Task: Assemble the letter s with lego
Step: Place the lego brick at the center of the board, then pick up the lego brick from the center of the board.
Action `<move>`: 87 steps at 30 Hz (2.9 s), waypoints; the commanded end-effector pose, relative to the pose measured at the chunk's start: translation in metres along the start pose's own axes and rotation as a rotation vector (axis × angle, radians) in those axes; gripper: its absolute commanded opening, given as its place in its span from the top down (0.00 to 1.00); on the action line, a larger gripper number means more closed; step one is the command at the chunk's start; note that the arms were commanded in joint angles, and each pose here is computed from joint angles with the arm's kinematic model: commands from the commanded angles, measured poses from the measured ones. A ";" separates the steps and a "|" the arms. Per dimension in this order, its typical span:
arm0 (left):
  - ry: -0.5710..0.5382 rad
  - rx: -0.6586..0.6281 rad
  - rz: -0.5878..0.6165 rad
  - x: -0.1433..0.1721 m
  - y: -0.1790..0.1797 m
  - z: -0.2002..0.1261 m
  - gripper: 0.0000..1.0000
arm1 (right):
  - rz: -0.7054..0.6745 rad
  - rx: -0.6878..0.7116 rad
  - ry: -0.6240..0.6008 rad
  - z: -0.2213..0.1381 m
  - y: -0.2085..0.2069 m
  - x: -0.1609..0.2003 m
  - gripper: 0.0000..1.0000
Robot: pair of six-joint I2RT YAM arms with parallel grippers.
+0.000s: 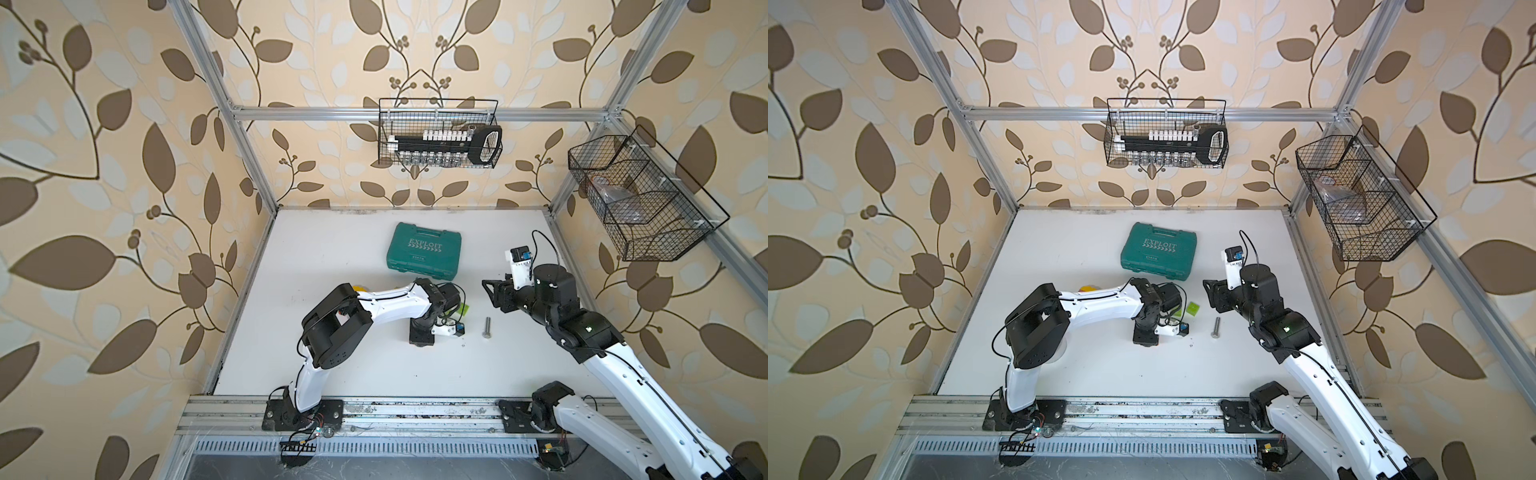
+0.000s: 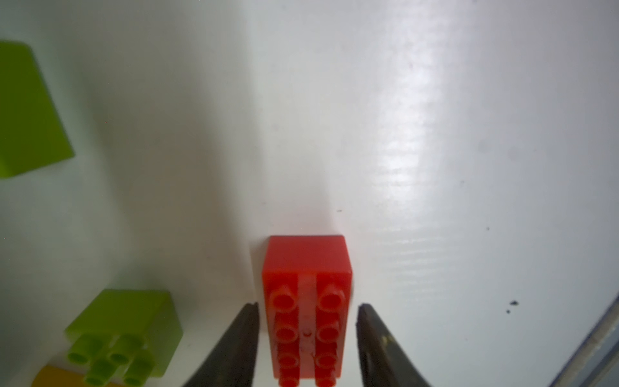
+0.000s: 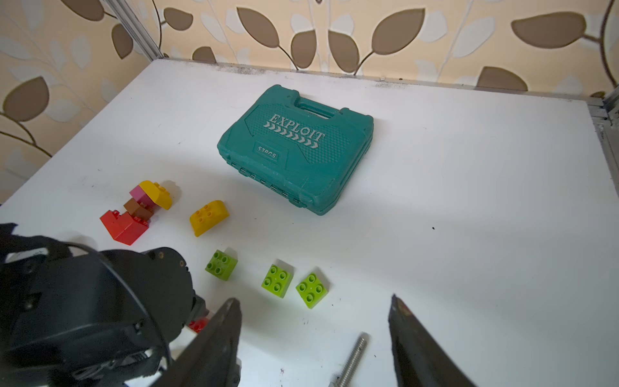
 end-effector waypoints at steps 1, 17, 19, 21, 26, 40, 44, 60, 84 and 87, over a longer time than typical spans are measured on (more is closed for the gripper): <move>-0.049 -0.033 0.015 -0.003 0.003 -0.020 0.34 | 0.020 -0.022 0.049 0.004 0.003 0.002 0.31; -0.623 -0.166 -0.492 0.029 0.039 -0.201 0.45 | 0.310 0.092 0.309 0.027 -0.006 0.015 0.43; -0.705 -0.175 -0.633 0.051 0.048 -0.216 0.45 | 0.363 0.071 0.400 0.044 0.002 0.030 0.43; -0.762 -0.194 -0.758 0.072 0.055 -0.223 0.48 | 0.421 0.045 0.463 0.061 0.011 0.043 0.44; -0.789 -0.165 -1.021 0.114 0.062 -0.214 0.53 | 0.403 0.029 0.557 0.095 0.040 0.059 0.45; -0.782 -0.080 -1.355 0.155 0.067 -0.177 0.88 | 0.225 0.092 0.744 0.144 0.080 0.086 0.45; -0.743 -0.091 -1.397 0.163 0.067 -0.171 0.85 | 0.215 0.098 0.790 0.149 0.081 0.097 0.45; -0.719 -0.138 -1.432 0.174 0.066 -0.161 0.79 | 0.245 0.121 0.870 0.156 0.085 0.129 0.49; -0.719 -0.140 -1.439 0.177 0.065 -0.160 0.77 | 0.255 0.169 0.883 0.164 0.081 0.142 0.73; -0.722 -0.144 -1.440 0.178 0.065 -0.161 0.76 | 0.255 0.181 0.874 0.162 0.079 0.138 0.76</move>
Point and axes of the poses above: each gripper's point midway between its finger pads, its own z axis out along the fingers, its own y axis along the line the jaws close on, x = y × z, the point moved 1 cm from there along -z, back along the fingers, and after that the axes turned 9 degrees about -z, right-handed, at the moved point
